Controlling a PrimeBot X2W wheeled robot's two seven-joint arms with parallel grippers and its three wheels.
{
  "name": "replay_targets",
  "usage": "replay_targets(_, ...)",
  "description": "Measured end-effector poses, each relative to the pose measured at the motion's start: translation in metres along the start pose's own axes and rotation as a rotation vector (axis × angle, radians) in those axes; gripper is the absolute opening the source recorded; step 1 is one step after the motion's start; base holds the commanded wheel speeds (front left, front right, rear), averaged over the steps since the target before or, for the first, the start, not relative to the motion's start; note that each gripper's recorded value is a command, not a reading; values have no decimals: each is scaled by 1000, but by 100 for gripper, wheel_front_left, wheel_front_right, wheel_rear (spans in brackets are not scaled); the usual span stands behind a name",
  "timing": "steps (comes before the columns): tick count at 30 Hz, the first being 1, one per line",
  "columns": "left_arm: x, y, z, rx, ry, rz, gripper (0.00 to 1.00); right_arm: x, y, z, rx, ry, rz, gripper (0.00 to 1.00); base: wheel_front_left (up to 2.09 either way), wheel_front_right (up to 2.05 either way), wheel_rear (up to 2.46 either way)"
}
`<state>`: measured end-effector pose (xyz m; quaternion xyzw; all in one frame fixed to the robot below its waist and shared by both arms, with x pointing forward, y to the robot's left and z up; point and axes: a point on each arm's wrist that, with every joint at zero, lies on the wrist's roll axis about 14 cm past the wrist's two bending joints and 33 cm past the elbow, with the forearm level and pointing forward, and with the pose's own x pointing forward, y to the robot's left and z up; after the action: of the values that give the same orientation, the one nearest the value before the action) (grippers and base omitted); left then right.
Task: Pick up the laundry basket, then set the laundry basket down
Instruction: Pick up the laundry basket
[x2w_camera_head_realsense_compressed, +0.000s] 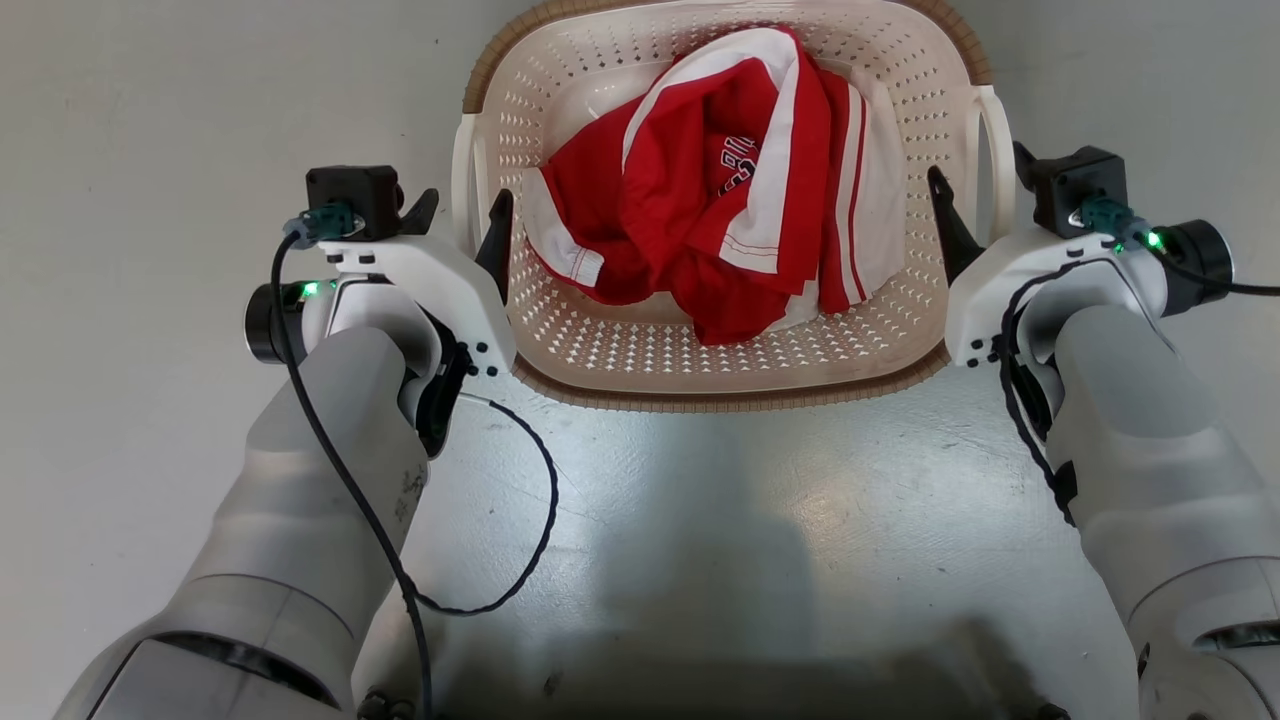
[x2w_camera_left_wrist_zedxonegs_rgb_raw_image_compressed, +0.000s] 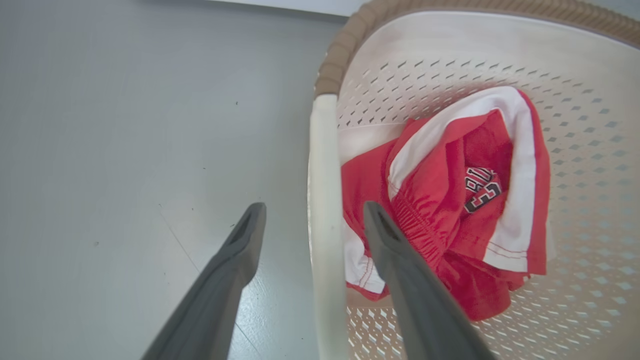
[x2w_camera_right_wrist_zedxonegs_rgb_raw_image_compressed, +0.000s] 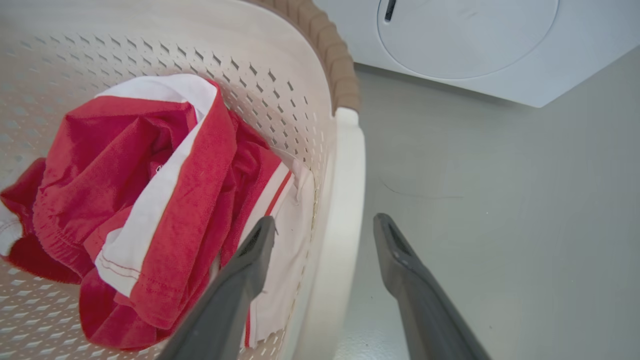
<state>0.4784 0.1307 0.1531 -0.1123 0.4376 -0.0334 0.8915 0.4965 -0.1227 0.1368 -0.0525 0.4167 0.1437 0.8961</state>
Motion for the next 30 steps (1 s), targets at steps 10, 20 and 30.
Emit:
replay_targets(10, 0, -6, -4, 40, 43, -19, 100, 2, 1, 4, 19, 6, 3, 100, 0, 0, 0)
replay_targets(20, 0, -6, -11, 54, 78, -5, 100, 0, 3, 1, 36, 17, 11, 100, 0, 0, 0)
replay_targets(30, 3, -9, -7, 62, 72, -11, 100, -1, 3, 0, 30, 25, 13, 100, 0, 0, 0)
